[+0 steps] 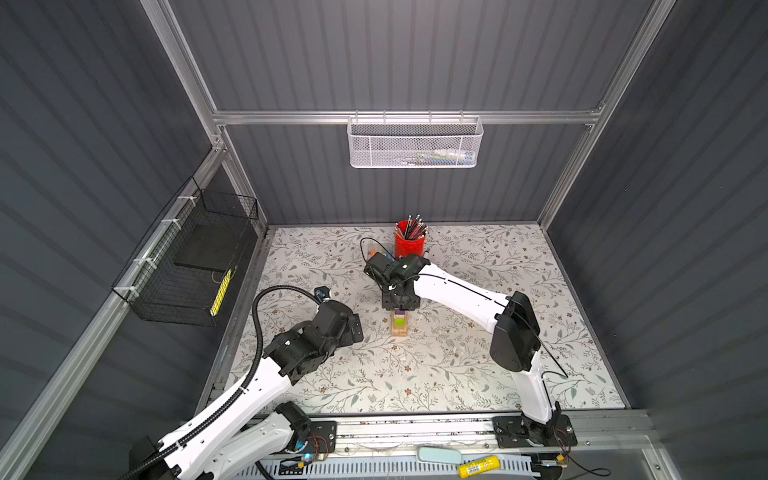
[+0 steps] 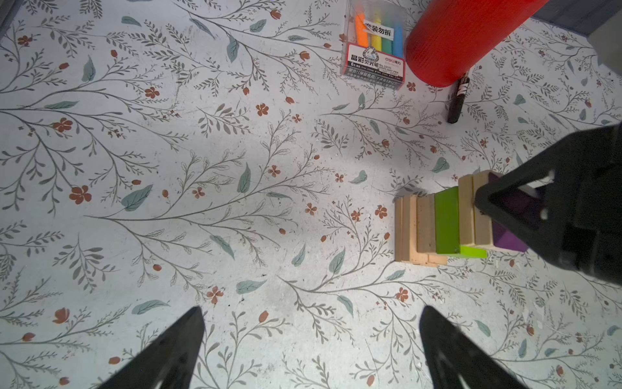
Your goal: Build the wood block tower
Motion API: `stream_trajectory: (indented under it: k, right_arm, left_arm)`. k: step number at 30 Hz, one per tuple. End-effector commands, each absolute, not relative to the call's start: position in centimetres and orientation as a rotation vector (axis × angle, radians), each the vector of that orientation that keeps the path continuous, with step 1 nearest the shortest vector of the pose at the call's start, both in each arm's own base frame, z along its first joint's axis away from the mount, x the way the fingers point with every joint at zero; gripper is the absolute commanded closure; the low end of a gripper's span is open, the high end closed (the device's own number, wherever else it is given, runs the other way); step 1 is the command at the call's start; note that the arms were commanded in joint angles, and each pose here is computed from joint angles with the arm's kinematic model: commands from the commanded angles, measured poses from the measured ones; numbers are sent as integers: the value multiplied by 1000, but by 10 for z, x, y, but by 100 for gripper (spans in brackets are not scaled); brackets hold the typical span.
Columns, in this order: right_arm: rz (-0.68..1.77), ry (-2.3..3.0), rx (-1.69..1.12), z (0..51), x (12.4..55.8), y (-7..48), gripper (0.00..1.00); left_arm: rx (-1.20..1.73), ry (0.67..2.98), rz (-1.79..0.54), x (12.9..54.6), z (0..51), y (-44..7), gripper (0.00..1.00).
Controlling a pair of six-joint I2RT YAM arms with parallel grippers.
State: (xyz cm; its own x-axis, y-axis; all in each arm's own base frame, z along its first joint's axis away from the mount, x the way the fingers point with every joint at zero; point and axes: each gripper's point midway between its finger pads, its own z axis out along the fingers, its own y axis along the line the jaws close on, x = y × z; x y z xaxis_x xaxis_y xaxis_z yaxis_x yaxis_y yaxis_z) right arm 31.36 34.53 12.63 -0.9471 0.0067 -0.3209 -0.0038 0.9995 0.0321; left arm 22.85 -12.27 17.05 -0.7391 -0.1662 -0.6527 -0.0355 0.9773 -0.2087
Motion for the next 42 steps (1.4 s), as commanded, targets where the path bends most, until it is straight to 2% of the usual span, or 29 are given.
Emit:
stream_trajectory:
  k: [1,12,23,36,42]
  right_arm:
    - [37,2812,26,124,318,345,62]
    - [38,2811,31,123,321,344,65]
    - [59,2816,31,123,322,348,63]
    - [80,2805,30,138,319,344,50]
    - [140,2762,10,170,309,331,41]
  left_arm:
    - [-150,2395,-219,228,172,-120,0]
    - [-144,2396,-223,230,172,-122,0]
    - [-138,2399,-224,230,172,-124,0]
    - [-139,2396,-228,230,173,-124,0]
    - [-126,2387,-223,232,182,-124,0]
